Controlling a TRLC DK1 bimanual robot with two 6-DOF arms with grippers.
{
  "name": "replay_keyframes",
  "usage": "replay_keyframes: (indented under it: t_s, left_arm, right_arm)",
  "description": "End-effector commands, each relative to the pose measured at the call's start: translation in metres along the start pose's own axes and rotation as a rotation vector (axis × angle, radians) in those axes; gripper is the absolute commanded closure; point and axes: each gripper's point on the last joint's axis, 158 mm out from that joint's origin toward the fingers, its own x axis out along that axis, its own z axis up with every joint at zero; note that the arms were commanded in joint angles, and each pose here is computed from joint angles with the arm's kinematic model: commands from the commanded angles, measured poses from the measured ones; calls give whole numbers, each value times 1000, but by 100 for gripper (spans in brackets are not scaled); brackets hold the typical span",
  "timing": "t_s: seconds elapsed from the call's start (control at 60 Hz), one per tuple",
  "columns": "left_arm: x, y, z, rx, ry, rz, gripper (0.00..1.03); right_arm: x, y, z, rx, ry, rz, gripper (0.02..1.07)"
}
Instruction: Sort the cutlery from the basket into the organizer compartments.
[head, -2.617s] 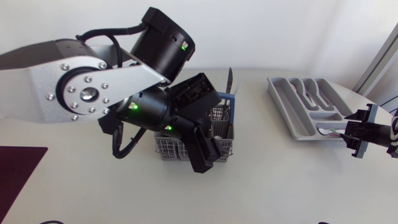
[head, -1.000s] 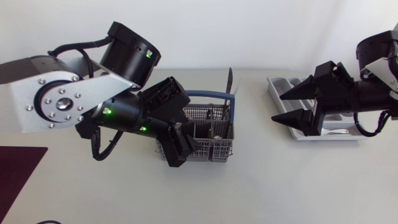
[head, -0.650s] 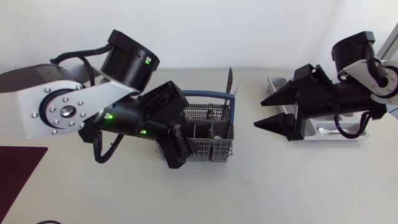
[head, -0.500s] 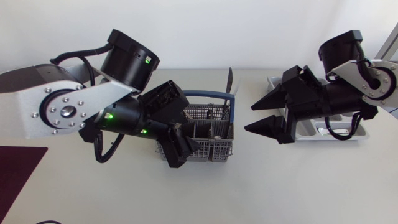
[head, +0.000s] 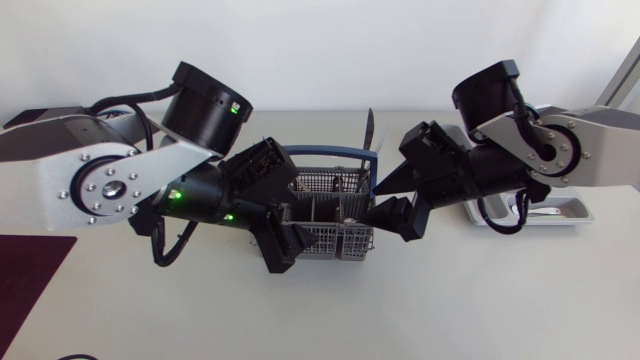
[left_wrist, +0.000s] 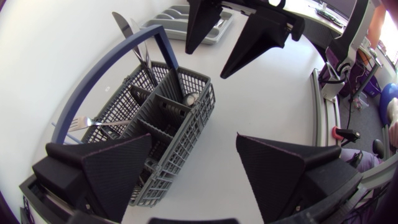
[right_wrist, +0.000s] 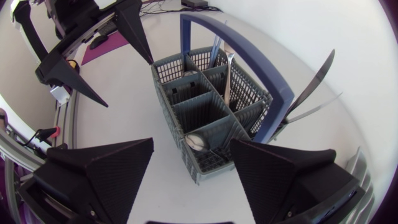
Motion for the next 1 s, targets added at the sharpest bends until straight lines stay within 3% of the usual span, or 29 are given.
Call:
replay_keyframes:
  t_s: [0.0,0.983]
  left_arm:
    - [3,-1,-10,17,15,-2,10]
    - [14,-1,-21,18,31,-6,10]
  right_arm:
    - [8,-2,1,76,28,9,24]
    - [48,-25,-14,194,202,-206,34]
